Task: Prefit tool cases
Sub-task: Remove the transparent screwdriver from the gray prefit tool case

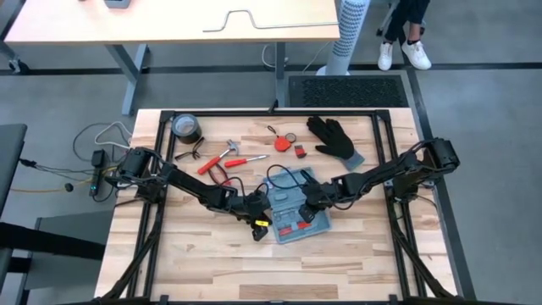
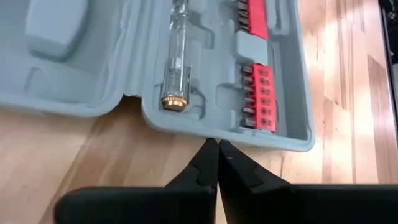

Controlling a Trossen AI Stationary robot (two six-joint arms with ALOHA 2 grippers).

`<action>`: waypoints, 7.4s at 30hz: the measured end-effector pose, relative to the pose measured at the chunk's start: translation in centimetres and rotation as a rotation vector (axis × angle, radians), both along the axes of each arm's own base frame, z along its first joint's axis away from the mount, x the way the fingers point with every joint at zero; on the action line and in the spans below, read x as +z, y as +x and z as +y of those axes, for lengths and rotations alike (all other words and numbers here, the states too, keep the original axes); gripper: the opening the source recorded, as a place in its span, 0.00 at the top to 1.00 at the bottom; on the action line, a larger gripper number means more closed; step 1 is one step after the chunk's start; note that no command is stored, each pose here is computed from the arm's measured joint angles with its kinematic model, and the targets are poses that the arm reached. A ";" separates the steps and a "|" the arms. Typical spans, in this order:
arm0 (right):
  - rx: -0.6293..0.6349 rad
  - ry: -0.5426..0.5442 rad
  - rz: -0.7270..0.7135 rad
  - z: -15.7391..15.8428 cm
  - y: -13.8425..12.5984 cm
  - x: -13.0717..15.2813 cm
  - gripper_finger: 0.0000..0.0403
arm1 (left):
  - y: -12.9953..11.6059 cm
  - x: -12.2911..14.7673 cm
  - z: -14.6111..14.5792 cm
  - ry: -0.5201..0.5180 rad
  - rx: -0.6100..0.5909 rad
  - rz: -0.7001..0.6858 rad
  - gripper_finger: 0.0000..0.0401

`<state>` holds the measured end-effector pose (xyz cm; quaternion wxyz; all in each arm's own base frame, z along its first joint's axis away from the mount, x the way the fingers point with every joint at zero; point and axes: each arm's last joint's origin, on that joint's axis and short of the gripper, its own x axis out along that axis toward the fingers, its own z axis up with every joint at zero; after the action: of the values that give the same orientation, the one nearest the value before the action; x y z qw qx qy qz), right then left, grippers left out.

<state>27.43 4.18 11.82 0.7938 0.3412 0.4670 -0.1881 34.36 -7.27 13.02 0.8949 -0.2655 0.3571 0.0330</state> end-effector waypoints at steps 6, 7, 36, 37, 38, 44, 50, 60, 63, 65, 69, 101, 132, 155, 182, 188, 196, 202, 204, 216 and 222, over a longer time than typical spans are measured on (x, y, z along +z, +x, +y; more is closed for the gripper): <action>0.013 -0.017 0.063 0.0 0.0 0.0 1.00 | 0.2 0.3 0.0 0.009 -0.002 -0.020 1.00; 0.007 -0.015 0.070 0.0 0.0 -0.1 1.00 | 0.2 0.3 0.0 0.008 -0.002 -0.022 1.00; 0.027 -0.042 -0.083 0.5 -0.3 4.0 1.00 | 0.0 0.1 -0.1 0.027 -0.055 0.008 1.00; 0.027 -0.041 -0.067 0.7 -0.2 3.6 1.00 | 0.0 0.1 -0.1 0.022 -0.059 0.004 1.00; 0.027 -0.038 -0.058 0.9 -0.1 3.2 1.00 | 0.0 0.2 -0.2 0.017 -0.064 -0.004 1.00; 0.041 0.017 -0.036 2.0 0.7 1.4 1.00 | 0.3 0.8 -0.9 -0.001 -0.091 -0.071 1.00; 0.037 0.060 -0.093 2.4 1.6 0.9 1.00 | 0.6 1.0 -1.1 0.032 -0.044 -0.131 1.00; 0.026 0.059 -0.075 2.0 1.4 0.9 1.00 | 0.9 -2.6 -1.0 0.020 0.005 -0.014 1.00; 0.034 0.048 -0.045 2.2 1.1 0.8 1.00 | 0.8 -2.8 -1.0 0.027 0.003 0.012 1.00; 0.037 0.032 -0.019 2.4 0.6 1.1 1.00 | 0.7 -2.9 -1.0 0.035 0.001 0.020 1.00; 0.030 -0.026 0.038 2.4 -0.6 1.7 1.00 | 0.8 -2.9 -0.8 0.039 0.009 0.015 1.00; 0.084 -0.089 -0.069 2.8 -0.2 3.0 1.00 | 0.7 -3.1 -0.9 0.022 -0.002 0.015 1.00; 0.041 -0.029 -0.010 3.2 0.9 -0.1 1.00 | -1.3 3.9 -0.2 0.134 -0.113 -0.069 1.00; 0.056 -0.091 -0.034 2.2 0.5 1.5 1.00 | -2.3 4.6 0.3 0.281 -0.054 -0.006 1.00; 0.163 -0.235 -0.224 2.7 1.6 4.8 0.97 | -1.6 5.7 -0.4 0.315 -0.095 -0.143 1.00; 0.181 -0.269 -0.156 2.0 1.4 4.2 0.86 | -1.4 6.2 -0.7 0.363 -0.134 -0.201 0.94; 0.030 -0.217 -0.061 0.3 0.0 3.8 0.68 | 1.3 3.1 -1.6 0.331 -0.162 -0.158 0.68; -0.058 -0.194 -0.079 0.5 -2.5 3.8 0.65 | 3.8 2.6 -2.1 0.465 -0.178 0.035 0.56; -0.070 -0.175 -0.092 0.8 -3.1 3.7 0.65 | 4.2 2.2 -2.2 0.521 -0.205 0.109 0.55; -0.145 -0.092 -0.178 3.4 -3.4 1.0 0.67 | 4.4 0.3 -2.1 0.683 -0.233 0.378 0.55; -0.146 -0.065 -0.226 4.2 -2.9 0.6 0.67 | 4.2 2.0 -1.8 0.721 -0.225 0.334 0.55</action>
<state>24.56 8.34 12.39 0.8362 0.3674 0.3423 -0.2205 38.58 -9.11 15.00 0.8584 0.1149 0.4897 0.1006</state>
